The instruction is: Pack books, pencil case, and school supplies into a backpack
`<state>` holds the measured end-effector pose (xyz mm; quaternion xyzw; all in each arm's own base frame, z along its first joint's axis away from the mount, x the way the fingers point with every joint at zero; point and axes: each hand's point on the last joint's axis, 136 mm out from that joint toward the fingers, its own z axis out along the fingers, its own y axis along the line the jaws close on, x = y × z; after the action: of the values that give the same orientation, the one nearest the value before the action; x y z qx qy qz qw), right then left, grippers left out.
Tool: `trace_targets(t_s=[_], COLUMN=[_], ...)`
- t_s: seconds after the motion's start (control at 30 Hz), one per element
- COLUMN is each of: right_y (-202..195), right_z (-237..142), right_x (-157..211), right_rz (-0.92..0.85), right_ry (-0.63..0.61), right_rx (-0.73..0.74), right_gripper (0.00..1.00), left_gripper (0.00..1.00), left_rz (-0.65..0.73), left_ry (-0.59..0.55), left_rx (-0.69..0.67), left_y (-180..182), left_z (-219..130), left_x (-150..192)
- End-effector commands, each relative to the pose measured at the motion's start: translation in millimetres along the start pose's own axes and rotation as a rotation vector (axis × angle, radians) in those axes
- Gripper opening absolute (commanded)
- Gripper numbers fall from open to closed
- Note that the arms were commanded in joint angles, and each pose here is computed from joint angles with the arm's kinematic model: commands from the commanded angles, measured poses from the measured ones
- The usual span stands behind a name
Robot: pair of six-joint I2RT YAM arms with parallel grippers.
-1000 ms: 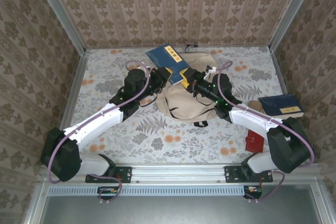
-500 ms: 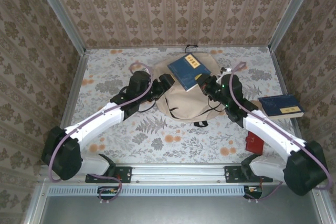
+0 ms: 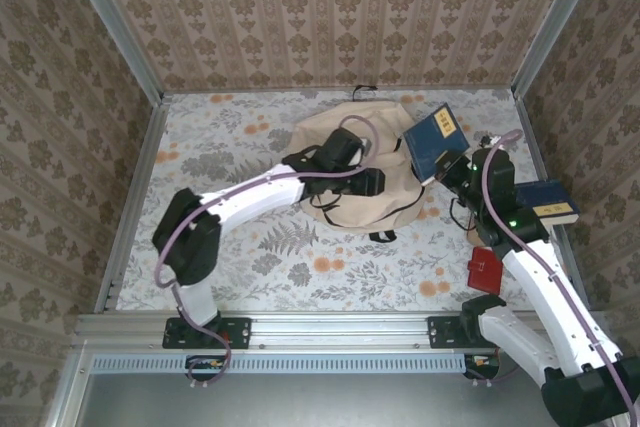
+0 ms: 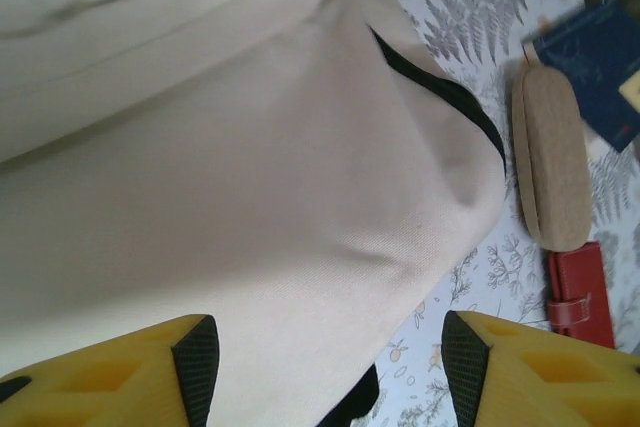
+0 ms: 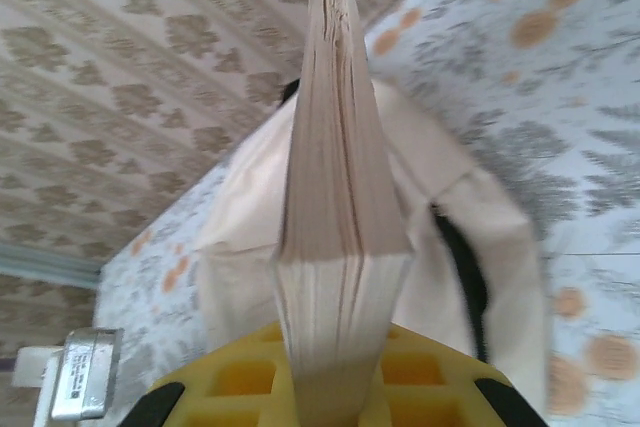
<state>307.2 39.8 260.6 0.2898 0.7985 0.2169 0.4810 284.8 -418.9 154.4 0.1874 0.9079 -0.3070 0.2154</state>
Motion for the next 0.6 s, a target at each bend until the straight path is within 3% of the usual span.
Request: trace_targets(t_s=[0.0,0.3,0.57], right_y=[-18.4,-42.3,-44.1], right_z=[-15.3,-15.1,-12.1], right_x=[-14.6,-19.6,-15.9], right_rz=[-0.047,0.011,0.035], right_ry=[-0.026,-0.022,-0.006], right_rx=[0.069,0.09,0.071], right_gripper=[0.05,0.06,0.06], left_gripper=[0.62,0.62,0.54], left_rz=[0.168,0.401,0.452], left_ry=[0.08,0.168,0.185], left_rx=[-0.061,-0.313,-0.418], left_y=[-9.0,-9.6,3.8], left_z=[8.4,29.7,38.3], left_x=[15.2,37.0,36.0])
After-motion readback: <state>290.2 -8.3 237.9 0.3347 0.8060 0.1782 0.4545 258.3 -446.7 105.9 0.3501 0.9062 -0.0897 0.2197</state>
